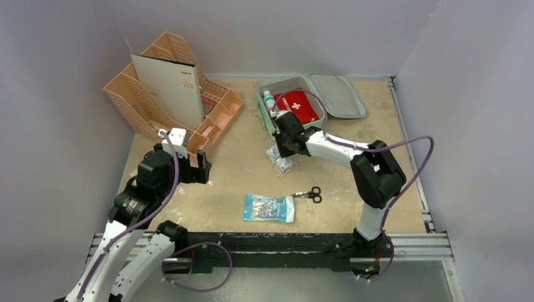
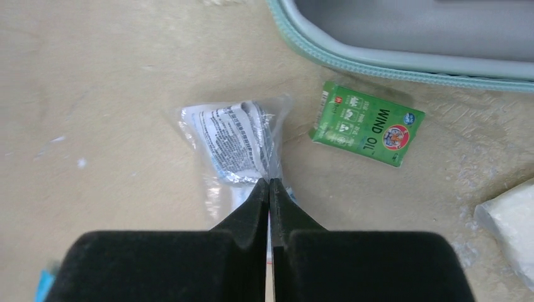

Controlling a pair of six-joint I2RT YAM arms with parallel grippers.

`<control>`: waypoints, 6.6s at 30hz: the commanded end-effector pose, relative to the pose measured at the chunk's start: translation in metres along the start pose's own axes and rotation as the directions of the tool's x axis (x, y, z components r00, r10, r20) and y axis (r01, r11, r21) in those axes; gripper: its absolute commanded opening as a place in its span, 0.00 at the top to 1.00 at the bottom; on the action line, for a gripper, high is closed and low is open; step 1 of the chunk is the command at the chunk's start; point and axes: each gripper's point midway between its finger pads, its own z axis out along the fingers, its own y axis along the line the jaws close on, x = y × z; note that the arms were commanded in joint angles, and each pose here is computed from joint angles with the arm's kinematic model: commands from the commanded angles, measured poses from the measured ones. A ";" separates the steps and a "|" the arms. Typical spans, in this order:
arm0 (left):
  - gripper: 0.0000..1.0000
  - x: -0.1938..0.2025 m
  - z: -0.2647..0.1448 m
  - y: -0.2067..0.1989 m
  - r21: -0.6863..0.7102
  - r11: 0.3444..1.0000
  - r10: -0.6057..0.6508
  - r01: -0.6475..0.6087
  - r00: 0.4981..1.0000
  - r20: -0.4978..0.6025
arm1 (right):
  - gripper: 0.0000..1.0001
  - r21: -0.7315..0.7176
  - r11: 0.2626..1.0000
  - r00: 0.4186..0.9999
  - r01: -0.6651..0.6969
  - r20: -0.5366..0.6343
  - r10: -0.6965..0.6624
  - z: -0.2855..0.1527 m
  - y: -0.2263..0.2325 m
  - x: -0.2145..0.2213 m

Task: Organize the medicine kit
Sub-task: Pick up the medical item at the center of the board, then place the medical item at the medicine box, then pick up the medical item at the center of the board, then place the medical item at the medicine box.

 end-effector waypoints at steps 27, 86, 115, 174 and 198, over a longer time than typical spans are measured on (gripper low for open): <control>0.02 -0.017 -0.007 -0.004 0.019 1.000 0.001 -0.002 0.998 0.057 | 1.00 0.028 0.985 0.931 0.168 0.323 -0.168 -0.082 -0.030 -0.161; 0.01 -0.015 0.005 -0.021 0.099 0.995 -0.010 0.010 1.000 -0.001 | 0.45 0.147 0.949 0.893 -0.280 0.403 0.201 -0.064 -0.149 -0.191; 0.01 0.000 0.041 -0.073 0.363 0.932 0.075 -0.017 0.986 -0.146 | 0.45 0.411 0.763 0.866 -0.499 0.258 0.428 -0.033 -0.184 -0.009; 0.02 0.000 0.040 -0.068 0.343 0.939 0.077 -0.024 0.987 -0.140 | 1.00 0.156 0.958 0.904 -0.241 0.396 0.163 -0.106 -0.140 -0.071; 0.02 -0.004 0.036 -0.063 0.315 0.948 0.078 -0.038 0.990 -0.115 | 1.00 0.021 0.961 0.801 0.277 0.548 -0.242 -0.019 -0.072 -0.211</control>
